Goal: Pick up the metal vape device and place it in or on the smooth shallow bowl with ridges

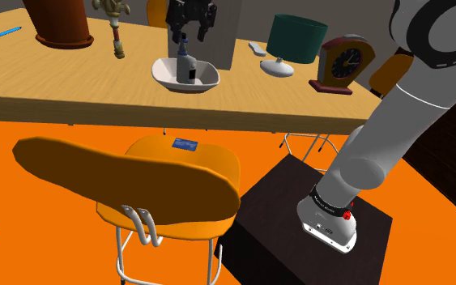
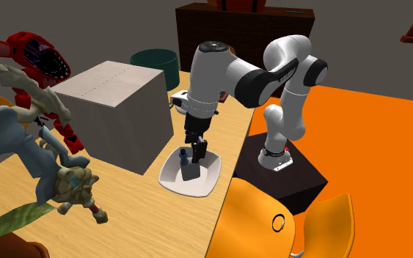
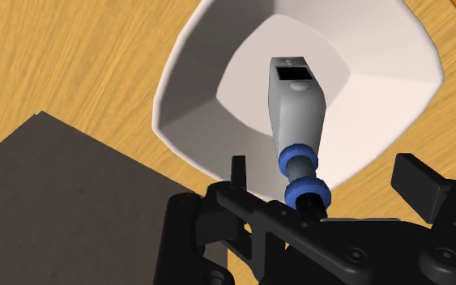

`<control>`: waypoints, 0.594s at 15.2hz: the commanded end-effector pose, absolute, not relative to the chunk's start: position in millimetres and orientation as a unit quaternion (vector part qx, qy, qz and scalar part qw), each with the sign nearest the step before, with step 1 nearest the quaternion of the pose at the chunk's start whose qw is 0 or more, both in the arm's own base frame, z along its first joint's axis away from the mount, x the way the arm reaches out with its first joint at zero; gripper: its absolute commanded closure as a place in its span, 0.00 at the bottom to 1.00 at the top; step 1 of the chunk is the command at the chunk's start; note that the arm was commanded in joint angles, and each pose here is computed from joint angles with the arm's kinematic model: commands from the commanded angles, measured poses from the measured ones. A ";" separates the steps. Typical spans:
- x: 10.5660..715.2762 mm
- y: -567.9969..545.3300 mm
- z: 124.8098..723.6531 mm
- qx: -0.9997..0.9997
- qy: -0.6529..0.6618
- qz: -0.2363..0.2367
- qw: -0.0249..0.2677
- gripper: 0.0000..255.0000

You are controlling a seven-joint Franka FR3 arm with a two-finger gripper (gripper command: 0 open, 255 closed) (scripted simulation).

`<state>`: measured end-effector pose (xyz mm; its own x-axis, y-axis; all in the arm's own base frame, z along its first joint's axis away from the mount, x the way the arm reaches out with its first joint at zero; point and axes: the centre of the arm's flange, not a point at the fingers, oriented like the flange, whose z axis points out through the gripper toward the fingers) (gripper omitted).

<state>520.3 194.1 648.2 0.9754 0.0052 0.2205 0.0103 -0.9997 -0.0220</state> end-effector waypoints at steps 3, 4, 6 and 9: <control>513.1 193.3 680.1 -0.994 -0.004 -0.110 0.011 0.00; 513.0 193.2 680.0 -0.994 -0.004 -0.110 0.011 0.00; 513.1 193.3 680.1 -0.994 -0.004 -0.110 0.011 0.00; 513.1 193.3 680.1 -0.994 -0.004 -0.110 0.011 0.00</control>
